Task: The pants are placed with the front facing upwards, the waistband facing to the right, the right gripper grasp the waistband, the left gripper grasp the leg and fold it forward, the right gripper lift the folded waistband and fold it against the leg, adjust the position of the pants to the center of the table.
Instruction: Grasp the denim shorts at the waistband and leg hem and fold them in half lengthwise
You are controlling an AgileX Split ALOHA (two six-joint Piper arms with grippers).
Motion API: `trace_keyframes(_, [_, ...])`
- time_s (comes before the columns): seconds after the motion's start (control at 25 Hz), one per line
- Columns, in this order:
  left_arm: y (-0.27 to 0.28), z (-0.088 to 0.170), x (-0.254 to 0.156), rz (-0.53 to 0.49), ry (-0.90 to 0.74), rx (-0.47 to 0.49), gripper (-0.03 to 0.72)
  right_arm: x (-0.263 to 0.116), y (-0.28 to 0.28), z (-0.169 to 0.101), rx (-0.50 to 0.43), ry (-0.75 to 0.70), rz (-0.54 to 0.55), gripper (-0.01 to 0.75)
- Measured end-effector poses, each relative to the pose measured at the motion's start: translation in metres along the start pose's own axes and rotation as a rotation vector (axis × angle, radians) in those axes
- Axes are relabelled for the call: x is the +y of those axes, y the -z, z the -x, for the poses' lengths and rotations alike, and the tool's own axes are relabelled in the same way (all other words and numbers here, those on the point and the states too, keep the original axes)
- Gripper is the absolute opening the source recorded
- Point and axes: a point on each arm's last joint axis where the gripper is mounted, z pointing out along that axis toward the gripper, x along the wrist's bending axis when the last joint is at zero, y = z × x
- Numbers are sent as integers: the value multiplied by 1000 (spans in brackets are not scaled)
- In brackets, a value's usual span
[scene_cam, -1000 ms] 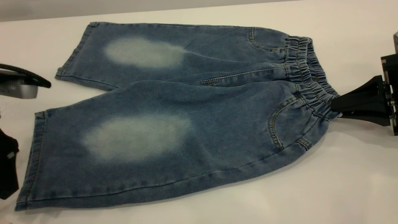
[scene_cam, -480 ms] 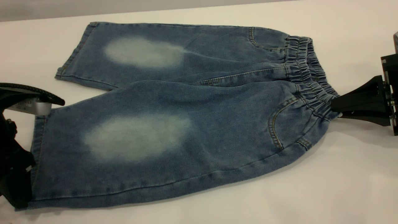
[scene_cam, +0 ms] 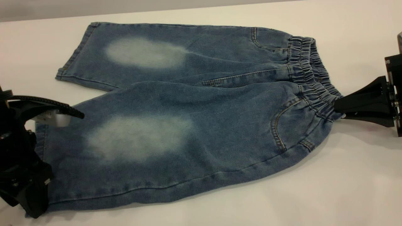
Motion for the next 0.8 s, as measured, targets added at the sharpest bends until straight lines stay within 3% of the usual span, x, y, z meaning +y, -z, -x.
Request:
trace_keyframes(0.24, [-1,0,0,-4,3,-1,382,0,0,0,0,0,0,31])
trace_keyframes(0.64, [-1,0,0,-2,3,0,112,0,0,0,1,0,0,31])
trace_keyframes(0.8, [-1,0,0,-1,11,-1,39,0,0,0,2,0,0,31])
